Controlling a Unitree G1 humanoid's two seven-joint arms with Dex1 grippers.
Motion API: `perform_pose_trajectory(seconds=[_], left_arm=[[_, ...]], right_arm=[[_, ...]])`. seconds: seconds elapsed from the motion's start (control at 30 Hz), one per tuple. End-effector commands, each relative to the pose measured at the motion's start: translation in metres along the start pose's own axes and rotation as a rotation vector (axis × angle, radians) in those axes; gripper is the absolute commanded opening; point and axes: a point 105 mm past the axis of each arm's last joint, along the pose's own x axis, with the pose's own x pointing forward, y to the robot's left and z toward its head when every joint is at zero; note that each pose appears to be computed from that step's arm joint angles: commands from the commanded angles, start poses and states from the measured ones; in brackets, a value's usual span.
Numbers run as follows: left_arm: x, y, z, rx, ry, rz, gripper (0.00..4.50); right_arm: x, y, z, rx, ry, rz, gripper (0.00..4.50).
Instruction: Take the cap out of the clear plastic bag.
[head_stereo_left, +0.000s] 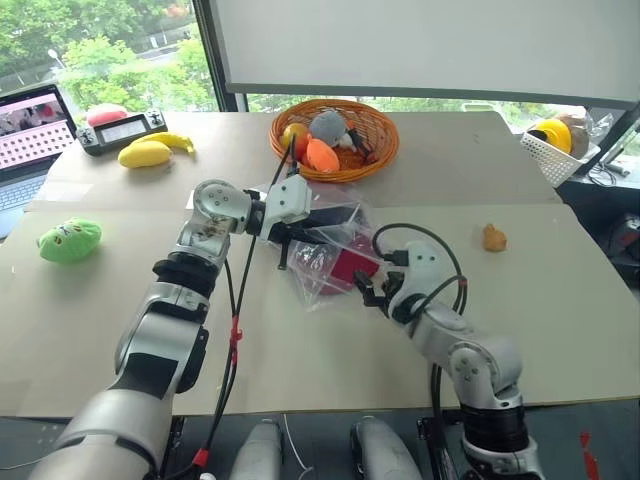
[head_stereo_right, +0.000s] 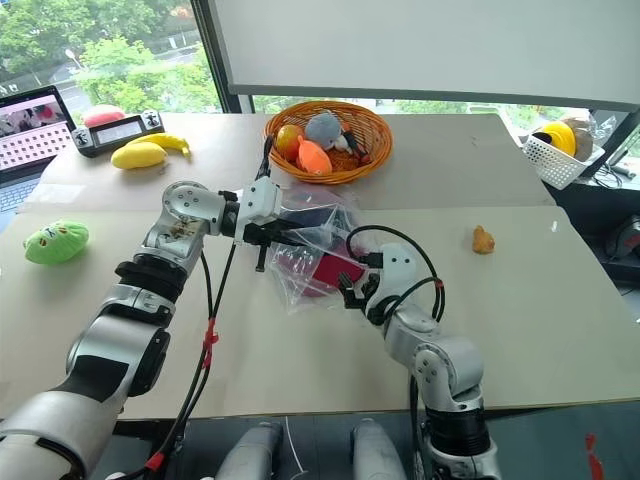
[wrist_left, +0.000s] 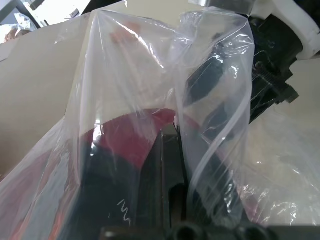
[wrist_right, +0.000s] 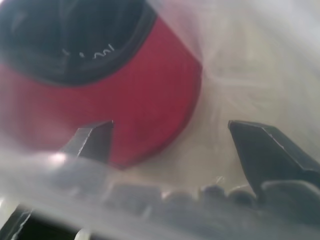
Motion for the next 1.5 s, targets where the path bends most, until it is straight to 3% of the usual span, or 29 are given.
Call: perform_pose_trajectory(seconds=[0.03,0.27,0.37,0.73,1.0,1.13,1.37,1.5], left_arm=[[-0.001,0.007,0.012,0.06,0.0,0.019,0.01],[0.0,0.008,0.013,0.064,-0.003,0.024,0.01],[0.001,0.008,0.013,0.066,-0.005,0.028,0.0],[0.011,-0.005,0.003,0.087,0.02,0.004,0.0],[0.025,-0.035,-0.018,0.058,0.047,0.035,0.0],[0.027,-0.048,-0.017,0.022,0.03,0.044,0.0],[0.024,-0.046,-0.013,0.004,0.048,0.114,0.0],[0.023,-0.046,-0.013,-0.001,0.056,0.123,0.0]], right_arm=[[0.009,0.018,0.022,0.222,-0.11,0.099,4.5],[0.015,0.015,0.014,0.16,-0.069,0.077,4.5],[0.013,0.012,0.01,0.089,-0.055,0.06,3.85],[0.008,0.01,0.013,0.032,-0.057,0.053,0.05],[0.002,0.015,0.021,0.059,-0.079,0.071,0.02],[-0.004,0.007,0.03,0.078,-0.109,0.033,0.02],[-0.022,0.001,0.035,0.071,-0.124,0.004,0.02],[-0.042,0.014,0.034,0.246,-0.133,0.114,0.02]])
